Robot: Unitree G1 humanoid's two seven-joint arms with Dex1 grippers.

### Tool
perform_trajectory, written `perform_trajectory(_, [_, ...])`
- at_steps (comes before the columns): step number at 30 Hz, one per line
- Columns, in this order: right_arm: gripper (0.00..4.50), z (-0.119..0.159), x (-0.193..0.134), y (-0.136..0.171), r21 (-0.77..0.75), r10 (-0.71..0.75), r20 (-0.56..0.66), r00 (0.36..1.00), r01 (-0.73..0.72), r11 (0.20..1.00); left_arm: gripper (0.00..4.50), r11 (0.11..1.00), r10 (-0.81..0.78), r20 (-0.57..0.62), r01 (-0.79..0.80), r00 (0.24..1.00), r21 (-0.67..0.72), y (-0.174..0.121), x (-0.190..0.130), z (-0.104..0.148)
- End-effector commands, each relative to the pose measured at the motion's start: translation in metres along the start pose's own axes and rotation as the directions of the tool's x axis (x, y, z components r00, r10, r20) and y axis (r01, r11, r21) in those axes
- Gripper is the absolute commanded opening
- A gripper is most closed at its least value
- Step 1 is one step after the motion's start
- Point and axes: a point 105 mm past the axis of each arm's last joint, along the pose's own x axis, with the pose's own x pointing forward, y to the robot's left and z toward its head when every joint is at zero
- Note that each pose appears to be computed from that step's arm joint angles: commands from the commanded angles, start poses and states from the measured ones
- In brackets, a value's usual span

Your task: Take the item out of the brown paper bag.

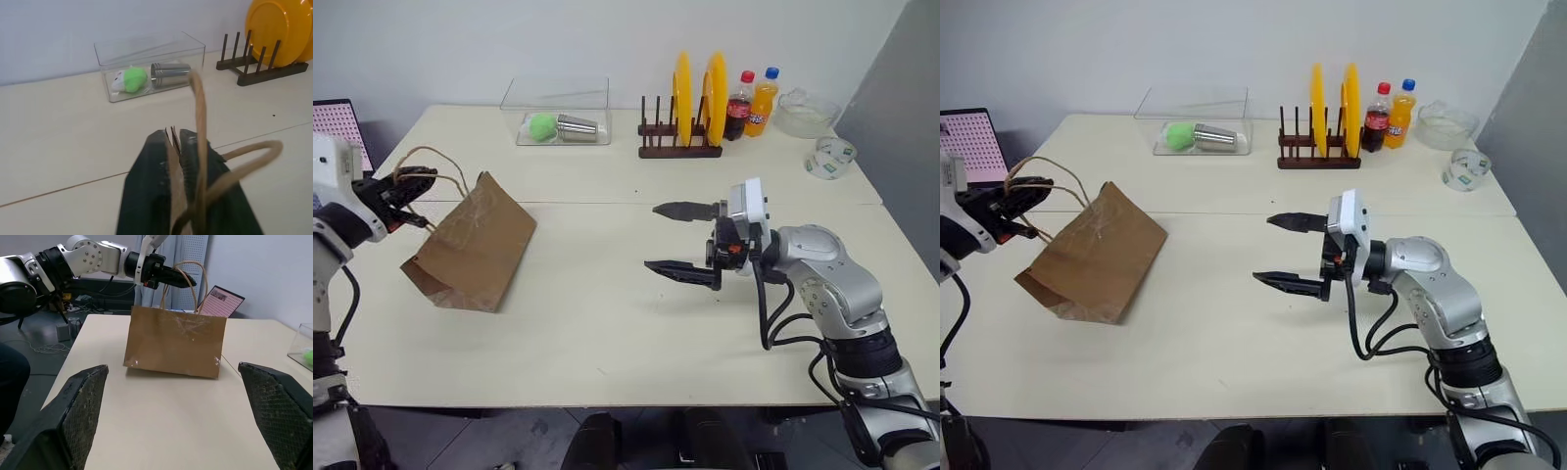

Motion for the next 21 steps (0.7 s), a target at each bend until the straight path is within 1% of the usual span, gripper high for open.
perform_trajectory(1, [4.50,0.013,-0.006,0.001,-0.048,-0.023,0.017,1.000,0.024,0.999,0.04,0.996,-0.034,0.032,0.031,0.999,0.081,0.000,0.004,0.022])
perform_trajectory(7, [4.50,0.012,-0.021,0.005,-0.042,-0.074,-0.029,0.997,0.073,0.996,0.04,0.969,-0.181,0.071,0.166,0.981,0.182,-0.018,0.030,0.057])
perform_trajectory(10, [4.50,0.009,-0.032,0.011,-0.032,-0.103,-0.069,0.992,0.101,0.994,0.04,0.936,-0.294,0.080,0.270,0.952,0.226,-0.037,0.047,0.077])
perform_trajectory(12, [4.50,0.007,-0.036,0.016,-0.025,-0.114,-0.090,0.989,0.112,0.993,0.04,0.916,-0.346,0.078,0.318,0.935,0.245,-0.046,0.055,0.084])
perform_trajectory(17, [4.50,0.002,-0.051,0.026,-0.017,-0.196,-0.143,0.970,0.196,0.981,0.04,0.839,-0.499,0.074,0.460,0.863,0.290,-0.081,0.085,0.102])
perform_trajectory(21, [4.50,0.001,-0.060,0.029,-0.024,-0.277,-0.162,0.947,0.276,0.961,0.04,0.782,-0.587,0.077,0.540,0.806,0.311,-0.110,0.107,0.109])
